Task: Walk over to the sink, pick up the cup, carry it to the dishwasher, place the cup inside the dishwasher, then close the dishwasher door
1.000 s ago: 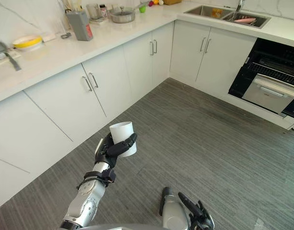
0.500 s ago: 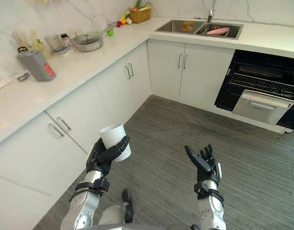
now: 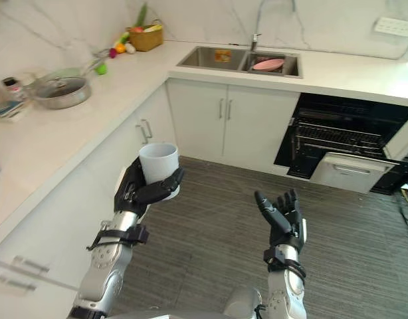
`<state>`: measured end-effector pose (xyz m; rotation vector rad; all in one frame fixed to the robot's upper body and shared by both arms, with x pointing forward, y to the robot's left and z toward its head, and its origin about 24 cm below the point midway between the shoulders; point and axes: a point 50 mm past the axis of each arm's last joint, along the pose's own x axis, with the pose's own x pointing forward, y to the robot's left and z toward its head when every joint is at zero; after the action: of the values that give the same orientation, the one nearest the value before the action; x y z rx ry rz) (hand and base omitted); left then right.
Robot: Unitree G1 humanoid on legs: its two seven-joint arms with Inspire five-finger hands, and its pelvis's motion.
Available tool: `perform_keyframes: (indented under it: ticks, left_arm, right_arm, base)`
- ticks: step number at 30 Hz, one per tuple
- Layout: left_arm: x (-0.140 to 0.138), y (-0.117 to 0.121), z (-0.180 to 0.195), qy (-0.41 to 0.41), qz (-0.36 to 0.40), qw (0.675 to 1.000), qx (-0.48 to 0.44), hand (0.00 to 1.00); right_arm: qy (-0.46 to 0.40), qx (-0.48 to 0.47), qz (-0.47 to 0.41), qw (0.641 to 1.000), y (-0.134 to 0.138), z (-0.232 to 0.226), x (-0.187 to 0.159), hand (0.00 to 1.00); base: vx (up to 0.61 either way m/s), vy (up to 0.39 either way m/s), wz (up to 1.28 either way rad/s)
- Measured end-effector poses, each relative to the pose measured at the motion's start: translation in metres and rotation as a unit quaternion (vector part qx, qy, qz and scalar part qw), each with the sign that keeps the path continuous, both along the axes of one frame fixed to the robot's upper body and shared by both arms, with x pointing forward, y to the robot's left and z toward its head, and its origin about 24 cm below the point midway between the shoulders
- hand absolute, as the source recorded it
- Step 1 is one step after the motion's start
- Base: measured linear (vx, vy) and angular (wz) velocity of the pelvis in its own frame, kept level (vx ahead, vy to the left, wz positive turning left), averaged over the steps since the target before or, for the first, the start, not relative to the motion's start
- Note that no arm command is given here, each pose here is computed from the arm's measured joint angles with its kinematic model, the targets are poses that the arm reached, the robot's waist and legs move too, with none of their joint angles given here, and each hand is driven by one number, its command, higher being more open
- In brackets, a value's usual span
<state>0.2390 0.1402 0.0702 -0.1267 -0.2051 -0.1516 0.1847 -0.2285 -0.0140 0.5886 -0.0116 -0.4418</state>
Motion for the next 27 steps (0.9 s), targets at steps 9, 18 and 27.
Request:
perform_keyframes:
  ticks: [9, 18, 27]
  left_arm:
    - [0.0, -0.035, -0.025, 0.052, -0.055, 0.997, -0.008, 0.0]
    - [-0.023, -0.033, -0.051, 0.111, 0.008, 0.994, -0.021, 0.0]
    - [-0.03, -0.019, -0.04, 0.093, 0.06, 0.993, -0.05, 0.0]
  right_arm:
    - [-0.017, -0.049, -0.039, 0.998, -0.025, 0.019, -0.015, 1.0]
    - [-0.08, -0.064, 0.046, 0.994, 0.0, 0.041, 0.007, 1.0]
    - [-0.066, -0.094, 0.124, 0.986, 0.01, 0.04, 0.012, 1.0]
  base:
    - [0.48, -0.095, -0.57]
    - [0.34, 0.005, -1.09]
    - [0.4, 0.155, -0.42]
